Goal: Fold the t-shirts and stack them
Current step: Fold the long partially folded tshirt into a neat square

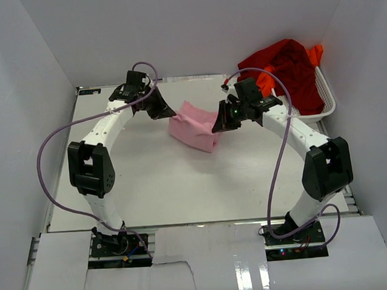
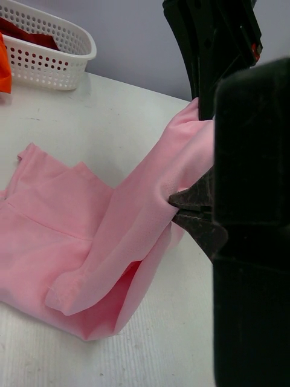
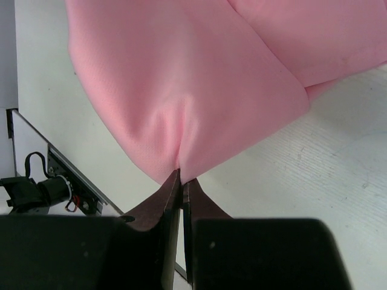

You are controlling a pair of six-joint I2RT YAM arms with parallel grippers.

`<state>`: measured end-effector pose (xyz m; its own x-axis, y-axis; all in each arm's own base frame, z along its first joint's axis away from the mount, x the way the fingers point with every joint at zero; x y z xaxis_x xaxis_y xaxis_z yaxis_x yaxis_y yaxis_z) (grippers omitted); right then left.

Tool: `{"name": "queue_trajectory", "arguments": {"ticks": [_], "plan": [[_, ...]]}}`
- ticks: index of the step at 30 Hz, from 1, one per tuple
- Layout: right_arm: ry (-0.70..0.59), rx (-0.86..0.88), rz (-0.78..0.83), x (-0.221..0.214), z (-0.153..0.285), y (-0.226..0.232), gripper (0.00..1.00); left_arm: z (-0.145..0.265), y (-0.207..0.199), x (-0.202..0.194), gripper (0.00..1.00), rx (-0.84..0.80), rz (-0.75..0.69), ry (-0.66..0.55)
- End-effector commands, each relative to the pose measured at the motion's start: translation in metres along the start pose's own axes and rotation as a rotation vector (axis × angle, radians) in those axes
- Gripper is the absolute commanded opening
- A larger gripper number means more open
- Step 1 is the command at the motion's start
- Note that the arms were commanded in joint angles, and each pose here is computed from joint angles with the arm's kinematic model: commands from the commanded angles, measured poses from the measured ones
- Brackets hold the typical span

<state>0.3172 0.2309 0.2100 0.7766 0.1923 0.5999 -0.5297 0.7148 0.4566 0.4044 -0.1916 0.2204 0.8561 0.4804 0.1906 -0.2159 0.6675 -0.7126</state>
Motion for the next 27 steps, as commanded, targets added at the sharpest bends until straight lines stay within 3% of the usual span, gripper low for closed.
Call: {"name": "queue_trajectory", "arguments": {"ticks": [1,17,27], "plan": [[-0.027,0.016,0.024,0.017,0.004,-0.002,0.08,0.004,-0.021,0.016,0.00,-0.066,-0.040,-0.024],[-0.030,0.004,-0.007,0.036,-0.011,-0.030,0.08,-0.035,-0.035,0.049,0.00,-0.105,-0.058,-0.025],[0.026,0.072,-0.021,0.007,-0.016,-0.015,0.08,-0.013,0.004,0.010,0.00,-0.016,-0.034,-0.004]]}}
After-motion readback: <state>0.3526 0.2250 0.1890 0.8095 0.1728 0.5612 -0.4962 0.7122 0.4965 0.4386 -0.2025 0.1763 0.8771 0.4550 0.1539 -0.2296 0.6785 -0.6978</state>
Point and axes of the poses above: each gripper's point midway between its finger pads, its own z axis back along the fingers, its own y axis along the line the jaws close on, x = y × z, the point moved 5 cm from there along z, back along the fingers, and after that the axes turned 11 degrees about z, right-handed, at the moved point
